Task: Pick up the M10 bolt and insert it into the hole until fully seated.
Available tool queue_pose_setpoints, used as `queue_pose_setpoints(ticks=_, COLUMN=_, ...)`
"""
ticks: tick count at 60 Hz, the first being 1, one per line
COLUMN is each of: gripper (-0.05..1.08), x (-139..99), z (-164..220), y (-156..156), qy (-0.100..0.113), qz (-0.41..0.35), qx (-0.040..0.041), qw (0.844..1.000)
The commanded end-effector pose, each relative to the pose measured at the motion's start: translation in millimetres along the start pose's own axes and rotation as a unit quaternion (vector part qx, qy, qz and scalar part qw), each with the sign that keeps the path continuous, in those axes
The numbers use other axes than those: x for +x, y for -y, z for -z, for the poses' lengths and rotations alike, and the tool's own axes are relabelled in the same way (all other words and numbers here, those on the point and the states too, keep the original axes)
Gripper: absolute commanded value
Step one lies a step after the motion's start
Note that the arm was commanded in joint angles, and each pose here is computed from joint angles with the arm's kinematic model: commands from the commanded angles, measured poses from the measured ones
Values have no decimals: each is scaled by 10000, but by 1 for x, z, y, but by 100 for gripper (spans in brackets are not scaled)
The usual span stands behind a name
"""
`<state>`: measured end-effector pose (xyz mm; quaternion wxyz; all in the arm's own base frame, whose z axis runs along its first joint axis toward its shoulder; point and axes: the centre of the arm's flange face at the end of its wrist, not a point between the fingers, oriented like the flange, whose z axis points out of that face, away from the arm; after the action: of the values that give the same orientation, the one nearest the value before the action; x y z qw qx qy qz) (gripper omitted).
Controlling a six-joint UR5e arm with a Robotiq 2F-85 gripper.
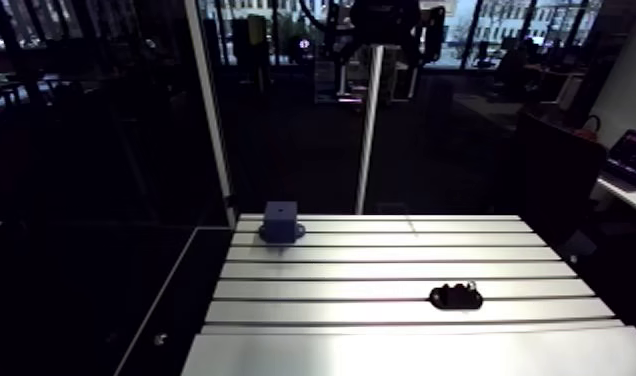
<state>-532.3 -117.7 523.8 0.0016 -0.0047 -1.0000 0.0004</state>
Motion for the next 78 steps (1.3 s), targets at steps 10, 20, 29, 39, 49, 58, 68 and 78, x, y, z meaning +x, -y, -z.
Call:
queue_pose_setpoints(ticks=10, gripper=1, x=1, z=-24, y=-35, qy=120, qz=-209, qx=-16, qw=9997)
queue_pose_setpoints(ticks=20, gripper=1, x=1, z=-40, y=-93, qy=-154, qz=-85, qx=-42, qw=9998)
queue_pose_setpoints(ticks=29, gripper=1, x=-5, z=-46, y=-131, qy=-305, qz=-43, qx=-86, qw=9995)
queue_pose_setpoints(ticks=39, gripper=1, x=-10, z=-68, y=-157, qy=-444, qz=15, qx=-139, qw=9989)
queue_pose_setpoints(ticks=49, gripper=1, x=-20, z=-91, y=-167, qy=-720, qz=249, qx=-264, qw=9967)
queue_pose_setpoints(ticks=58, gripper=1, x=-26, z=-114, y=-180, qy=-840, qz=297, qx=-178, qw=9959)
queue_pose_setpoints(ticks=68, gripper=1, x=-36, z=-139, y=-213, qy=-1050, qz=235, qx=128, qw=9941)
queue_pose_setpoints(ticks=78, gripper=1, x=-47, z=-160, y=-232, qy=-1127, qz=137, qx=350, qw=9929)
